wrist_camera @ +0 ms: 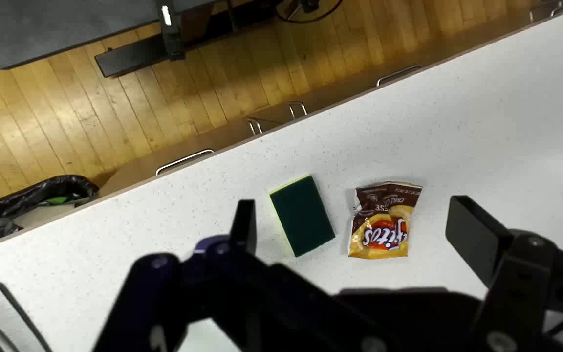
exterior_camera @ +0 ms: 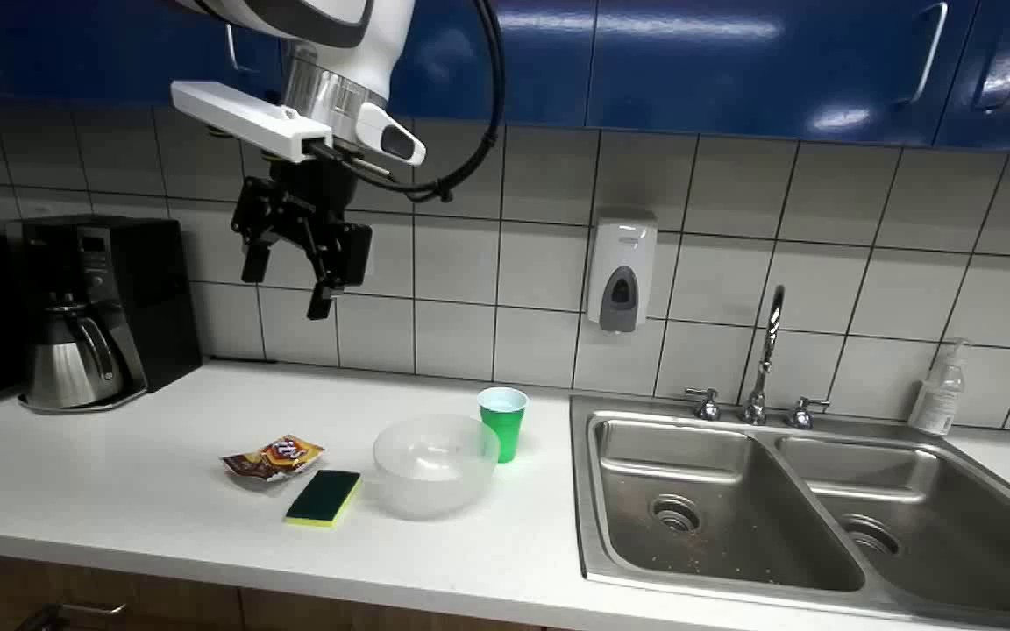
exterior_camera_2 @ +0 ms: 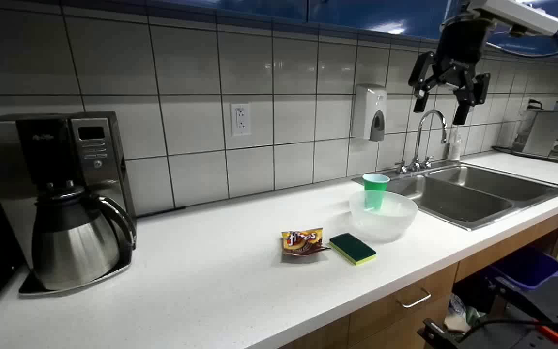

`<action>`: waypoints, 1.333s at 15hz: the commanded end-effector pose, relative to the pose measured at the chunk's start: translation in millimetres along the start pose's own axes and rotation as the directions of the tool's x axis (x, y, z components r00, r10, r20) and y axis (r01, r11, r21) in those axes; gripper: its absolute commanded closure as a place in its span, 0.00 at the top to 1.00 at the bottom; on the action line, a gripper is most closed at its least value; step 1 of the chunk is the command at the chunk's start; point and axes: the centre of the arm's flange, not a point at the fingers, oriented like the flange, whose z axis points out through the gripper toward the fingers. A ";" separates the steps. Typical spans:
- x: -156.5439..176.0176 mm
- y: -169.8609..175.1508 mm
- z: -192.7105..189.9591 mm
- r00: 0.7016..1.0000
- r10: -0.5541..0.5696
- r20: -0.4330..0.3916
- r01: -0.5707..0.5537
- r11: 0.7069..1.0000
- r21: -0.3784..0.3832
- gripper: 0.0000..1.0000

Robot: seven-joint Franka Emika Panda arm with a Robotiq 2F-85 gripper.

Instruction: Put the yellow packet in the bowl

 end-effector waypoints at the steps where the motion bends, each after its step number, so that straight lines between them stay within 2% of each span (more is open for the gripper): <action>1: 0.1 0.4 0.1 1.000 0.001 0.000 -0.001 1.000 0.000 1.00; 5: 0.2 0.4 0.2 1.000 0.001 0.000 -0.001 1.000 0.000 1.00; 8: -5.0 -10.1 12.5 0.999 -0.031 -0.040 0.031 0.999 -0.018 1.00; 12: -9.6 -30.7 39.1 0.988 -0.082 -0.133 0.076 0.996 -0.050 1.00; 20: -4.8 -64.9 97.3 0.968 -0.178 -0.178 0.166 0.983 -0.082 1.00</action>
